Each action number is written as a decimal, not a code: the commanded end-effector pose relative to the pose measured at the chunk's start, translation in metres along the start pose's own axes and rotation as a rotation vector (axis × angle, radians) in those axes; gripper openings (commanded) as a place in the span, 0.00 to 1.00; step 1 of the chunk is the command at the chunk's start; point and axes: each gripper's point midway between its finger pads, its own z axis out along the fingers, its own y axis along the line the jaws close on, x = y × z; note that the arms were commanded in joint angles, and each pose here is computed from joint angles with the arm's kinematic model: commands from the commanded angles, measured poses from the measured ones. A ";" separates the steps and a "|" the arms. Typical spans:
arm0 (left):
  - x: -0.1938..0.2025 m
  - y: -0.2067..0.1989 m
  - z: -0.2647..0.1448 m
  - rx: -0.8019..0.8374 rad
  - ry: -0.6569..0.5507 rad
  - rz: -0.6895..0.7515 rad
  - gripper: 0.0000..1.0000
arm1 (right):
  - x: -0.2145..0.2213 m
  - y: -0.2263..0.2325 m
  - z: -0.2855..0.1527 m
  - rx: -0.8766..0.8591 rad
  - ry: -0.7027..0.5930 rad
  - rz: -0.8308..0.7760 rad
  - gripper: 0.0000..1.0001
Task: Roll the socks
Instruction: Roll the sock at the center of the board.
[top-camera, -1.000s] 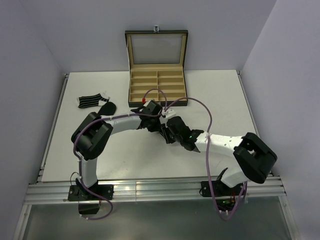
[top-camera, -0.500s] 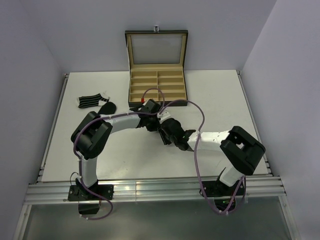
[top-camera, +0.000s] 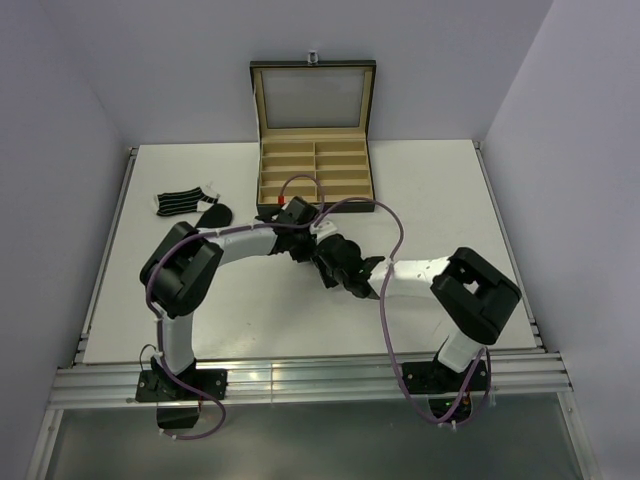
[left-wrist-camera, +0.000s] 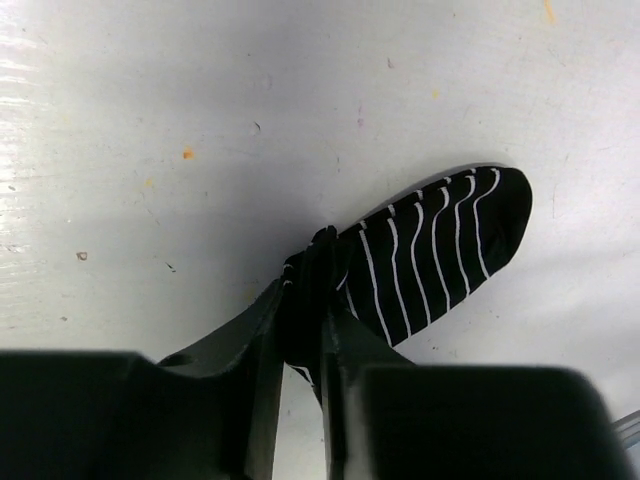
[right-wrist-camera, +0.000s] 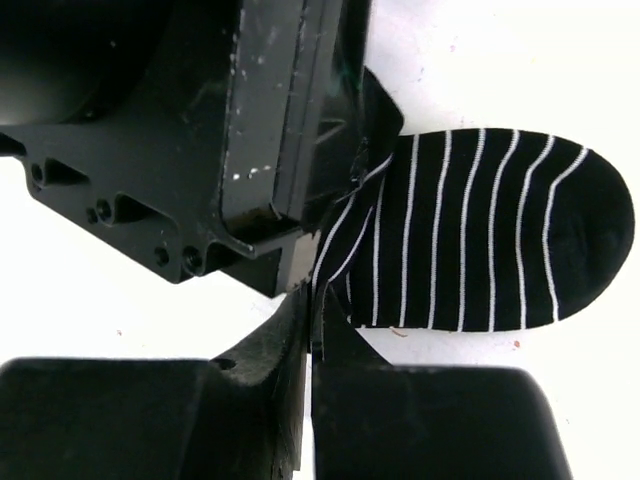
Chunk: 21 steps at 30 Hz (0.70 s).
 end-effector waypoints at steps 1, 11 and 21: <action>0.026 0.020 0.001 -0.061 0.029 0.024 0.32 | 0.012 0.001 0.006 -0.033 0.082 0.066 0.00; 0.014 0.023 -0.017 0.029 -0.068 -0.049 0.78 | 0.014 0.000 -0.004 -0.466 0.205 0.503 0.00; 0.006 0.014 -0.029 0.112 -0.121 -0.055 0.79 | 0.003 -0.011 -0.012 -0.772 0.245 0.834 0.00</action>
